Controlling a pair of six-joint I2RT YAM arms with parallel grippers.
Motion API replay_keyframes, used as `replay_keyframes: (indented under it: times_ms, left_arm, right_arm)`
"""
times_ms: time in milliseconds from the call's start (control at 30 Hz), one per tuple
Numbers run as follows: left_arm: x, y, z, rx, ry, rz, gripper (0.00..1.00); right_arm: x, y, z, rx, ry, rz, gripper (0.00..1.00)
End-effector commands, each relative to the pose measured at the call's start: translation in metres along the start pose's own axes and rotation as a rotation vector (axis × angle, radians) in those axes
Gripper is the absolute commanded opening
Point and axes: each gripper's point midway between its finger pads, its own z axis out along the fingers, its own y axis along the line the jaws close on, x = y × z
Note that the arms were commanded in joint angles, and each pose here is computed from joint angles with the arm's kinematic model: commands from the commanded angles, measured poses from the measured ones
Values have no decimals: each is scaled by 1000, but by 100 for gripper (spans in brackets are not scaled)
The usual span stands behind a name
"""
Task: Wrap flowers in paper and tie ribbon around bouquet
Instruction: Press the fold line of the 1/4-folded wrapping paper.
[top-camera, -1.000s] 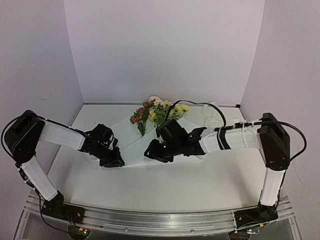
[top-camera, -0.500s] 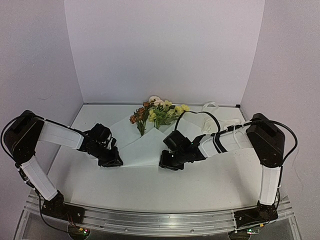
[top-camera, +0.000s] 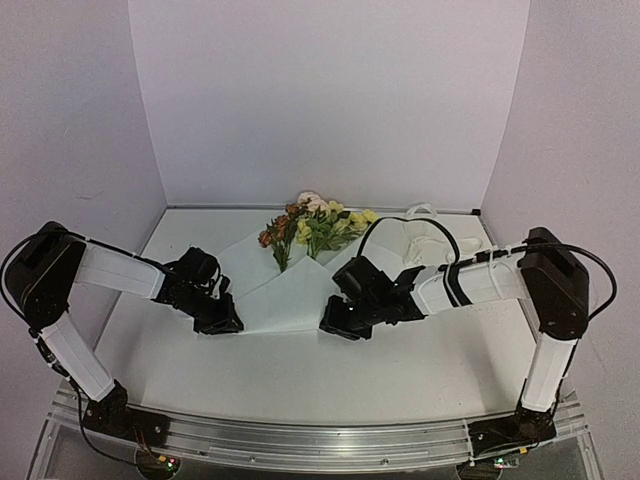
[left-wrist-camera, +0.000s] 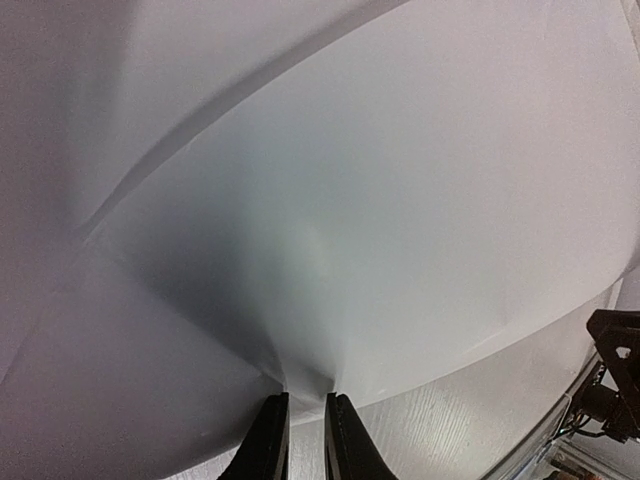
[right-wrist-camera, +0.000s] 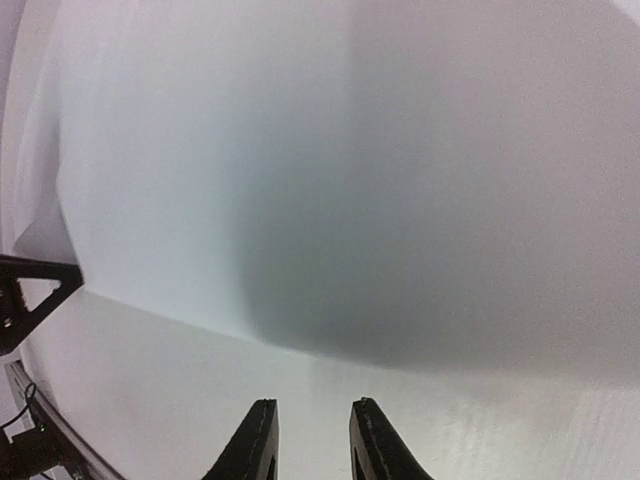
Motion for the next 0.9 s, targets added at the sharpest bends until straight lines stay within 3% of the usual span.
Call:
replay_keyframes:
  times_ms: [0, 300, 633, 867]
  left_arm:
    - [12, 15, -5, -59, 36, -4, 15]
    - [10, 13, -7, -57, 34, 2, 15]
    - [10, 13, -9, -60, 35, 4, 16]
    - [-1, -11, -23, 5, 0, 42, 29]
  right_arm:
    - [-21, 49, -12, -99, -51, -10, 27]
    - [-37, 22, 24, -31, -43, 30, 27]
    - [-35, -31, 25, 45, -71, 66, 27]
    - [-38, -30, 26, 45, -70, 64, 27]
